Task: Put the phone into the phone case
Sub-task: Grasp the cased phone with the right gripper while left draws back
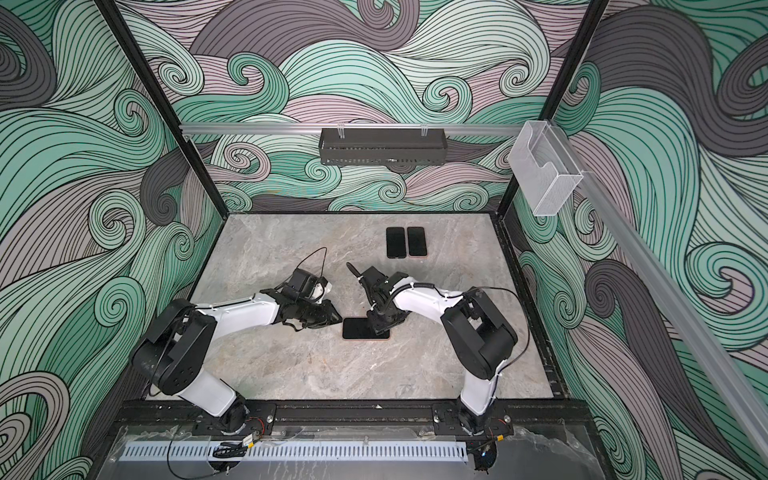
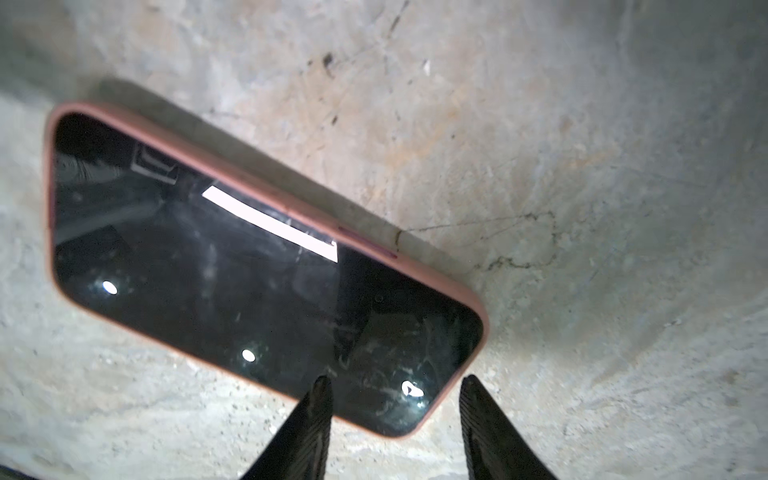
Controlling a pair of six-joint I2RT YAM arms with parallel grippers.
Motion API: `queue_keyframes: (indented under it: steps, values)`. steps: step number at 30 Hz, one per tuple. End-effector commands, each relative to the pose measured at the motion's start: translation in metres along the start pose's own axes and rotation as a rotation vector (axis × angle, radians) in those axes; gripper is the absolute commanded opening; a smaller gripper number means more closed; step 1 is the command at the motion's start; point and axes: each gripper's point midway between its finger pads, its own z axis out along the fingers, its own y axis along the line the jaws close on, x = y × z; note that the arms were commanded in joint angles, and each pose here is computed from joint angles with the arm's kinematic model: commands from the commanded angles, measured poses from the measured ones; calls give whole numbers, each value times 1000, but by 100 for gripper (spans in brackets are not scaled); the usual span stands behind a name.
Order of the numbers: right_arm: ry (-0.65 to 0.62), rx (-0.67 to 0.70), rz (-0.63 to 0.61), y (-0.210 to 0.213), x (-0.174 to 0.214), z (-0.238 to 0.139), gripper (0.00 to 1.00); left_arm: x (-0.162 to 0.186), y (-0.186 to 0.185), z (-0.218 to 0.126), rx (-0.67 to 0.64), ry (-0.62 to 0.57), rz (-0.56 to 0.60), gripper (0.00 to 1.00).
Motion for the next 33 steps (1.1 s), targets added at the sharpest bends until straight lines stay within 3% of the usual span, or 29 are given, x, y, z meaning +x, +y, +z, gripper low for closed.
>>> queue_keyframes:
  steps: [1,4,9,14,18,22,27,33]
  values:
    - [-46,-22,-209,13,-6,-26,67,-7,5,-18,-46,-47,0,33]
    - [-75,-11,-331,21,-11,-33,79,-10,17,-32,-105,-96,-22,38]
    - [-109,16,-457,23,-23,-39,88,-11,41,-60,-194,-190,-84,47]
    - [-155,-64,-560,39,-30,-43,100,-2,70,-86,-299,-266,-147,59]
    - [-110,-126,-600,48,-26,-29,100,6,84,-102,-360,-311,-166,69]
    - [-75,-163,-616,53,-24,-16,100,13,91,-116,-391,-364,-157,85]
    - [-41,-167,-690,51,-18,-2,100,17,99,-137,-426,-472,-141,88]
    - [-16,-163,-728,49,-19,9,100,25,105,-147,-433,-515,-156,91]
